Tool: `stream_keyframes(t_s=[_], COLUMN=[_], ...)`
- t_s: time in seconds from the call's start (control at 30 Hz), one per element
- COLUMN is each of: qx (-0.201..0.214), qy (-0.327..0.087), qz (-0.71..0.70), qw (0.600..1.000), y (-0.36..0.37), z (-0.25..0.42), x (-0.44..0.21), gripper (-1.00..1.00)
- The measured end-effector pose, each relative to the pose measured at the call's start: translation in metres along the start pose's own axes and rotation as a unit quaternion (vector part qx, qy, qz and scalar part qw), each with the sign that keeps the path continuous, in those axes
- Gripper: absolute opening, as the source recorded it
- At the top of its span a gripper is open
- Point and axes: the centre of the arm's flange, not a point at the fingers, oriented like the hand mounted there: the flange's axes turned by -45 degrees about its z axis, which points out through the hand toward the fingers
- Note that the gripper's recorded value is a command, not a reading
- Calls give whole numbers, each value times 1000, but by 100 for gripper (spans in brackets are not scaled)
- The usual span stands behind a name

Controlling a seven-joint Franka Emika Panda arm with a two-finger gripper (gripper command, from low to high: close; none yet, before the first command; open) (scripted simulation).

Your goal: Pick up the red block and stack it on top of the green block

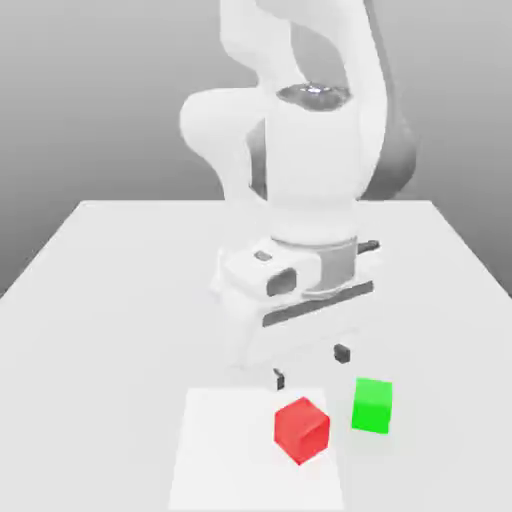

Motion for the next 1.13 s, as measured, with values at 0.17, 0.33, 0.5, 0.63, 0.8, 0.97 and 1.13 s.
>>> stream_keyframes(t_s=[0.17,0.33,0.5,0.63,0.8,0.97,1.13], qx=[3,4,4,4,7,6,5], qy=[-9,-9,-10,-9,-8,-9,-9], qz=[-6,-6,-7,-14,-168,-198,-197], qw=[1000,1000,1000,1000,986,980,980], y=[-2,-3,-2,-7,-105,-122,-121], z=[58,67,53,12,-24,9,29], x=[-5,-6,-5,-4,10,9,7], gripper=[0,-100,-100,-100,-100,-100,100])
